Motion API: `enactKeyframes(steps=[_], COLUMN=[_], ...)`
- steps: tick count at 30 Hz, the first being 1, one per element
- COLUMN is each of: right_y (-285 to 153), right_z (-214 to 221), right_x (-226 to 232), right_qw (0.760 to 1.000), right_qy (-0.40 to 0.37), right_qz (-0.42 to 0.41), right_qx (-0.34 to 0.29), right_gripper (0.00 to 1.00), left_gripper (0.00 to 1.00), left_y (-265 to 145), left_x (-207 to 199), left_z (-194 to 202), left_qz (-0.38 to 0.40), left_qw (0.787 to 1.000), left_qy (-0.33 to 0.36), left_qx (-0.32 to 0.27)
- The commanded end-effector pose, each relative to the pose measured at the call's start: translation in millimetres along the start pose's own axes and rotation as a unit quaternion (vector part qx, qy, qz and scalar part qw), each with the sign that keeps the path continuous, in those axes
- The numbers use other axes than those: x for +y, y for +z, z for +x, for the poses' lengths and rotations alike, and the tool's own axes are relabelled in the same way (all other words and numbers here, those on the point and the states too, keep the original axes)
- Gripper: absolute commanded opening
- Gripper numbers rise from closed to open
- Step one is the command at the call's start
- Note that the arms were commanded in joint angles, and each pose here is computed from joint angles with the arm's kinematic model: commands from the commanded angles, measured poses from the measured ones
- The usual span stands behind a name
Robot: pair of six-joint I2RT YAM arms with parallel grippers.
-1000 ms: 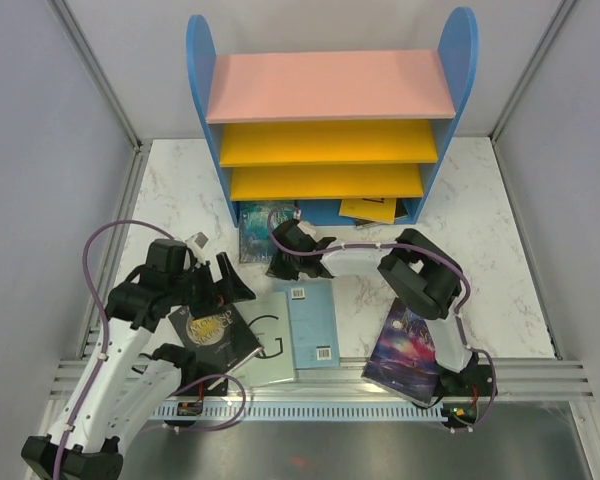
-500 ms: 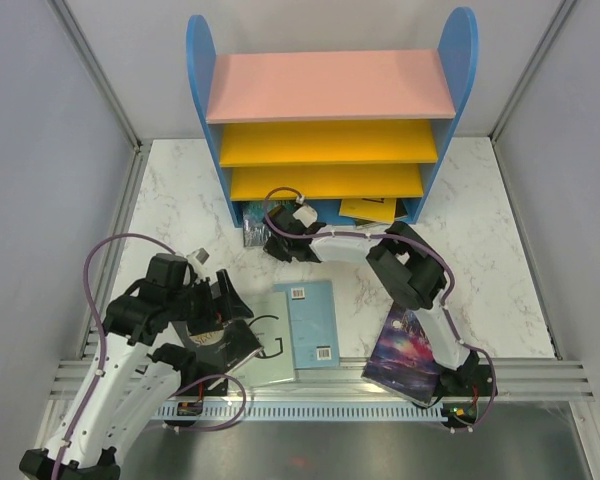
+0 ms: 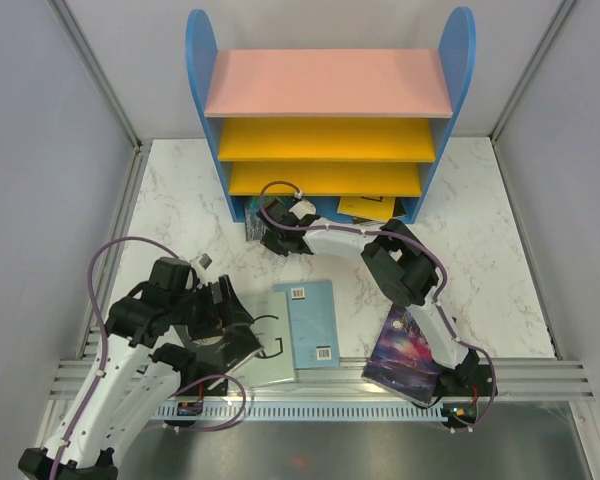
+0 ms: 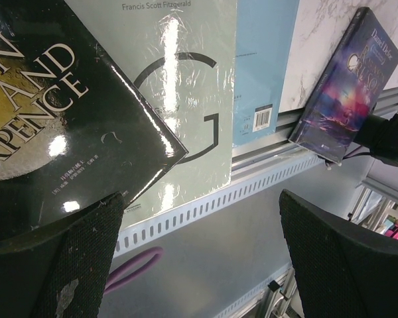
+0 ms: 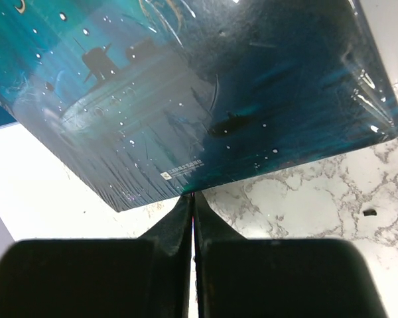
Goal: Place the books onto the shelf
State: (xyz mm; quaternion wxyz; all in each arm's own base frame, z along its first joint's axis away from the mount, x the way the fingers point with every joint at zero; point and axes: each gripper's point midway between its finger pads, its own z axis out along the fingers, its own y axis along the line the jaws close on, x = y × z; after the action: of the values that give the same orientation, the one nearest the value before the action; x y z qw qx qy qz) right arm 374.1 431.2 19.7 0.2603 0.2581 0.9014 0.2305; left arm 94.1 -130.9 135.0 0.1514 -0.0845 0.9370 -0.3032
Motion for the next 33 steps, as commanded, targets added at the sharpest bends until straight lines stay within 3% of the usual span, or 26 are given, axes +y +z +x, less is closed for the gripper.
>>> enactKeyframes(steps=[1,9,19,26,33], right_y=[6,-16,-37,-34,-37], right_z=[-58,-86,-117,-84,-39], right_x=[27,54,56,8,-43], right_qw=[0.996,0.990,0.966,0.956,0.964], right_qy=[0.009,-0.001,-0.096,-0.147,-0.135], right_qz=[-0.030,-0.053,-0.016,0.039,0.057], right_qx=[-0.081,-0.134,-0.239,-0.250,-0.221], right_gripper=[0.00,0.00,0.00,0.00,0.00], left_gripper=[0.99,1.00,1.00,1.00,0.99], left_y=[-1,-5,-9,1,11], left_x=[2,1,-5,-3,7], left_z=[3,6,-2,-6,1], left_qz=[0.003,0.012,0.014,0.012,0.009], left_qw=[1.000,1.000,0.999,0.999,0.999], left_qy=[0.019,0.012,-0.003,-0.011,-0.025], left_qx=[-0.001,-0.013,-0.032,-0.029,-0.023])
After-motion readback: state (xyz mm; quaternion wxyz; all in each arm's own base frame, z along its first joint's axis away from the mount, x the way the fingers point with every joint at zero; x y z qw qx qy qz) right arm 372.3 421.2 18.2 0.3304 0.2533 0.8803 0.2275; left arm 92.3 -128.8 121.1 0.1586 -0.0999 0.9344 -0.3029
